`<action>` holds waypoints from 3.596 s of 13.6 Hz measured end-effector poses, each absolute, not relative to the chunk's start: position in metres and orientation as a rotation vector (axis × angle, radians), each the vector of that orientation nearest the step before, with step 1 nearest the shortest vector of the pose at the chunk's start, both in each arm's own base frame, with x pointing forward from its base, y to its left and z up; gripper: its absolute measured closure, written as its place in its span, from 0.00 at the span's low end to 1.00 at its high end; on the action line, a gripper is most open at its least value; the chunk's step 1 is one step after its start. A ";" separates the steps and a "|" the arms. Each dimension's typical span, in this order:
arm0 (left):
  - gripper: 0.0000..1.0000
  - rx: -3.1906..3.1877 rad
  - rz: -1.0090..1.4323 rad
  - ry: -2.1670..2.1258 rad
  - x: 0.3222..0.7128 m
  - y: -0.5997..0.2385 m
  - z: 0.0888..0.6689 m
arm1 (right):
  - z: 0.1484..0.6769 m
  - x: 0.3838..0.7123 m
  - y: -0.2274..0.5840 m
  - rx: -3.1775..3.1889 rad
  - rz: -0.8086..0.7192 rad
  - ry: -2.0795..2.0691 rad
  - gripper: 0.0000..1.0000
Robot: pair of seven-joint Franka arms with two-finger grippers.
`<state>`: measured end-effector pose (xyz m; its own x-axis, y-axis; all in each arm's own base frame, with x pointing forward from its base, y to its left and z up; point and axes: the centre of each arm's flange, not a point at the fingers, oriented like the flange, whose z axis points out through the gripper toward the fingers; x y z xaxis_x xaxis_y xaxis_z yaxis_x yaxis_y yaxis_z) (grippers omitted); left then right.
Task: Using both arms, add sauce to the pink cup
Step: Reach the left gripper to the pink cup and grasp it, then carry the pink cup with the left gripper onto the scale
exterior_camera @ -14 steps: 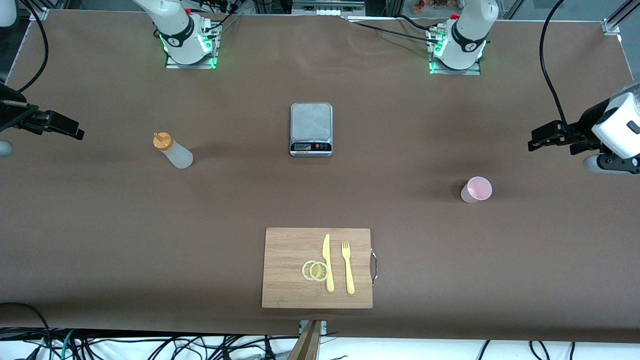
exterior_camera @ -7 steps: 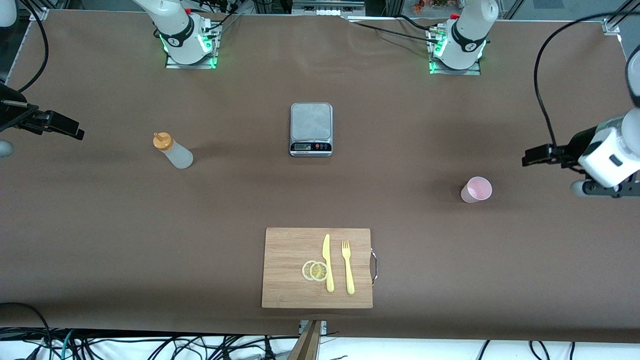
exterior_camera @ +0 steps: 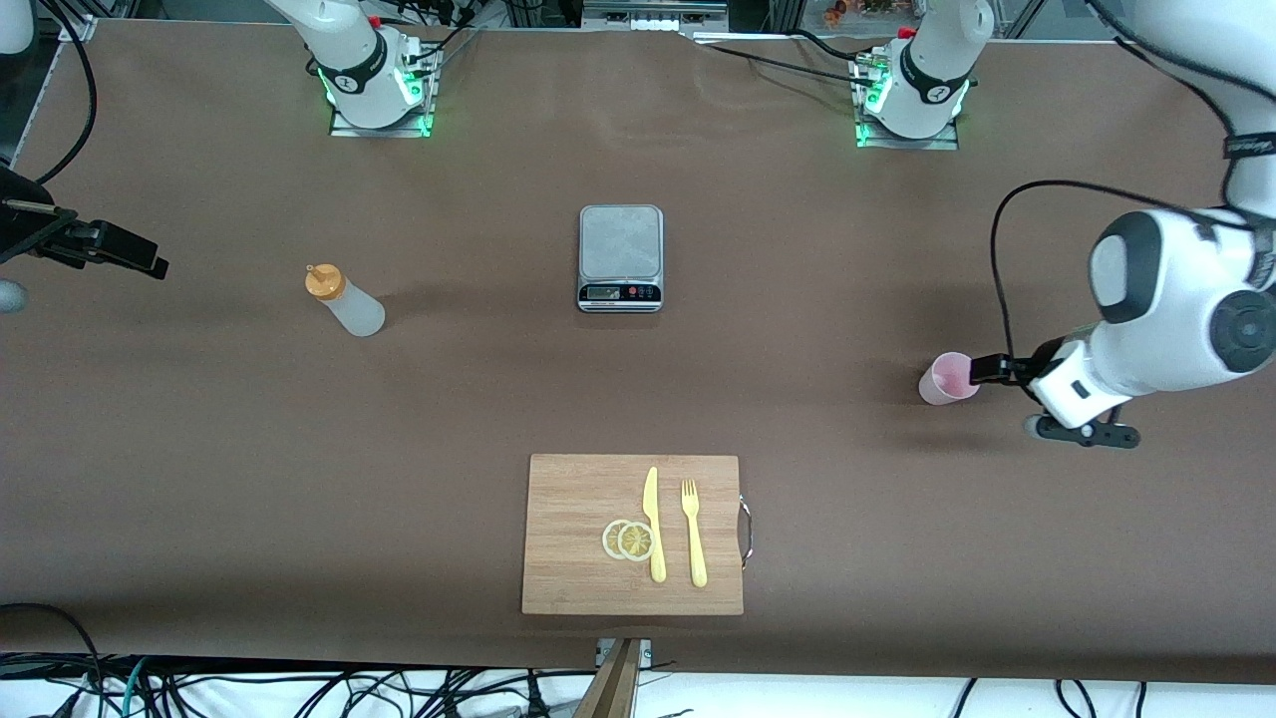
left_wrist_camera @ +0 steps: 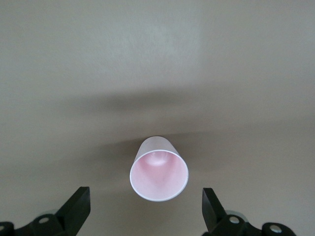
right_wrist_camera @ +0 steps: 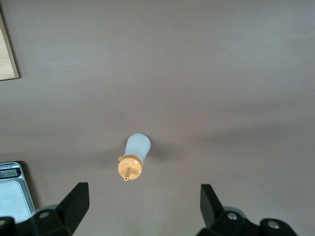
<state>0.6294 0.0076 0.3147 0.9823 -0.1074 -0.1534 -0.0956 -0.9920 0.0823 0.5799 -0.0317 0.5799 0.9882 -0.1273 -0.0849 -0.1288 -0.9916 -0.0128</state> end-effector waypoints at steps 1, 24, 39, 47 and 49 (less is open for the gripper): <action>0.00 3.056 -0.242 -0.173 0.623 0.014 0.294 | 0.580 0.580 -0.032 -3.114 0.131 0.201 0.00; 0.91 3.059 -0.264 -0.039 0.591 0.033 0.237 | 0.580 0.580 -0.032 -3.114 0.132 0.196 0.00; 0.97 2.918 -0.346 -0.057 0.547 -0.332 0.336 | 0.578 0.579 -0.039 -3.115 0.147 0.104 0.00; 0.97 2.955 -0.441 0.009 0.435 -0.466 0.327 | 0.524 0.583 -0.119 -2.830 0.146 -0.433 0.00; 0.97 2.963 -0.447 0.020 0.418 -0.477 0.316 | 0.502 0.584 -0.133 -2.707 0.099 -0.600 0.00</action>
<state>0.4179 -0.4771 0.3162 0.9557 -0.0085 -0.2943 0.0345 -0.9895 0.1406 0.5837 -0.1328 0.5024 0.9071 0.4207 0.0102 0.3950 -0.8429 -0.3653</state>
